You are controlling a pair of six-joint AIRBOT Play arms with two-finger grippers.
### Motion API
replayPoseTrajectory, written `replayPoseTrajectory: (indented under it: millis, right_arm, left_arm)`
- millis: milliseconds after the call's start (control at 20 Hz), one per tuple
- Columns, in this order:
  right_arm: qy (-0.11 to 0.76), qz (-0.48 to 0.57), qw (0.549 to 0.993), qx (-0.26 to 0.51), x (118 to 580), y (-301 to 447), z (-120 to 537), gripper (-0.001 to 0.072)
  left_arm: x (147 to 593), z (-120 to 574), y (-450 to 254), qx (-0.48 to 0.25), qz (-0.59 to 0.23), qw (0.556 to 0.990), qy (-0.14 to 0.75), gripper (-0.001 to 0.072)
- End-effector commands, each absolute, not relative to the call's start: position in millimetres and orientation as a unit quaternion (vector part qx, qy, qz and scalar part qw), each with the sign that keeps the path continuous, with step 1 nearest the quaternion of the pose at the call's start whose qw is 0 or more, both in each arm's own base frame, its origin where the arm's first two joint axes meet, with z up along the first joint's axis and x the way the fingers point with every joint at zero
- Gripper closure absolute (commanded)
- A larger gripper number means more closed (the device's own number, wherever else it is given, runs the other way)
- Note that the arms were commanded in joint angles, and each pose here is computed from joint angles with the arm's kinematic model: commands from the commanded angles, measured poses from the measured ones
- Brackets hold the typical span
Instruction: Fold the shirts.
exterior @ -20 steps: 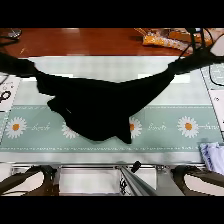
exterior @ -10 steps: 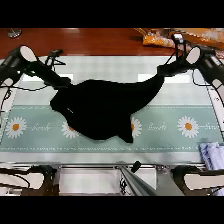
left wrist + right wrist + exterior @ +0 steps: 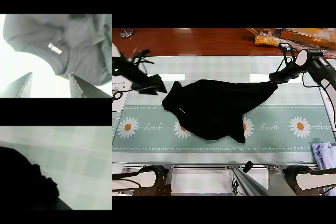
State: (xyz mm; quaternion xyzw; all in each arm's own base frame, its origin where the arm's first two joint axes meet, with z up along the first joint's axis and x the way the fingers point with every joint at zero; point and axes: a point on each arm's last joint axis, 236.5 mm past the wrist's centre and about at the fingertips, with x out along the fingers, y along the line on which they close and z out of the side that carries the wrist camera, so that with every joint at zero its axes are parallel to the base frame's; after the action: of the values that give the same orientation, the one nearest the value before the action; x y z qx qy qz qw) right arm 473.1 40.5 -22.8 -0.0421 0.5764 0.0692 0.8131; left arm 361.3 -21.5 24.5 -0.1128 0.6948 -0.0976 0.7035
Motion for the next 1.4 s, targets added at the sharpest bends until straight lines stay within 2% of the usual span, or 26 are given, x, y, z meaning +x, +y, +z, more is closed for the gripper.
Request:
replayPoseTrajectory:
  millis: [0, 100, 250, 350, 500, 600, 800, 1150, 1200, 1250, 1300, 1350]
  right_arm:
    - [0.598, 0.058, 0.796, -0.066, 461.9, 27.5, -27.4, 0.0681]
    - [0.595, 0.059, 0.799, -0.063, 463.5, 28.7, -26.9, 0.0681]
    - [0.595, 0.062, 0.799, -0.059, 463.7, 30.9, -26.8, 0.0681]
    - [0.593, 0.066, 0.801, -0.048, 464.5, 34.9, -26.4, 0.0681]
    - [0.592, 0.069, 0.802, -0.043, 465.0, 37.6, -26.2, 0.0681]
    - [0.592, 0.069, 0.802, -0.043, 465.2, 37.7, -26.2, 0.0681]
    - [0.588, 0.069, 0.804, -0.042, 466.8, 38.0, -25.5, 0.0681]
    - [0.589, 0.07, 0.804, -0.041, 466.3, 38.4, -25.6, 0.0681]
    - [0.59, 0.07, 0.803, -0.041, 466.0, 38.3, -25.7, 0.0681]
    - [0.59, 0.07, 0.803, -0.041, 465.9, 38.3, -25.9, 0.0681]
    - [0.59, 0.07, 0.803, -0.041, 465.8, 38.3, -25.8, 0.0681]
    - [0.59, 0.07, 0.803, -0.042, 465.8, 38.3, -25.8, 0.0681]
  left_arm:
    - [305.2, 19.6, -31.1, -0.154, -0.1, 0.677, 0.713, 0.0179]
    - [272.1, 1.0, -64.7, -0.214, -0.13, 0.665, 0.704, 0.0178]
    - [255.8, -15.7, -106.2, -0.325, -0.143, 0.675, 0.646, 0.0176]
    - [241.6, -29.4, -120.8, -0.366, -0.142, 0.662, 0.638, 0.0175]
    - [207.9, -62.0, -132.0, -0.366, -0.136, 0.631, 0.671, 0.0175]
    - [200.5, -74.7, -135.5, -0.362, -0.129, 0.63, 0.675, 0.0175]
    - [210.7, -81.5, -138.1, -0.352, -0.122, 0.653, 0.66, 0.0176]
    - [230.9, -112.0, -166.5, -0.373, -0.108, 0.651, 0.652, 0.0184]
    - [231.8, -118.7, -173.6, -0.374, -0.107, 0.65, 0.653, 0.0207]
    - [232.7, -126.1, -177.5, -0.375, -0.099, 0.649, 0.655, 0.0291]
    - [234.9, -132.7, -180.4, -0.376, -0.091, 0.65, 0.654, 0.0336]
    - [236.9, -136.5, -183.0, -0.375, -0.088, 0.65, 0.655, 0.0351]
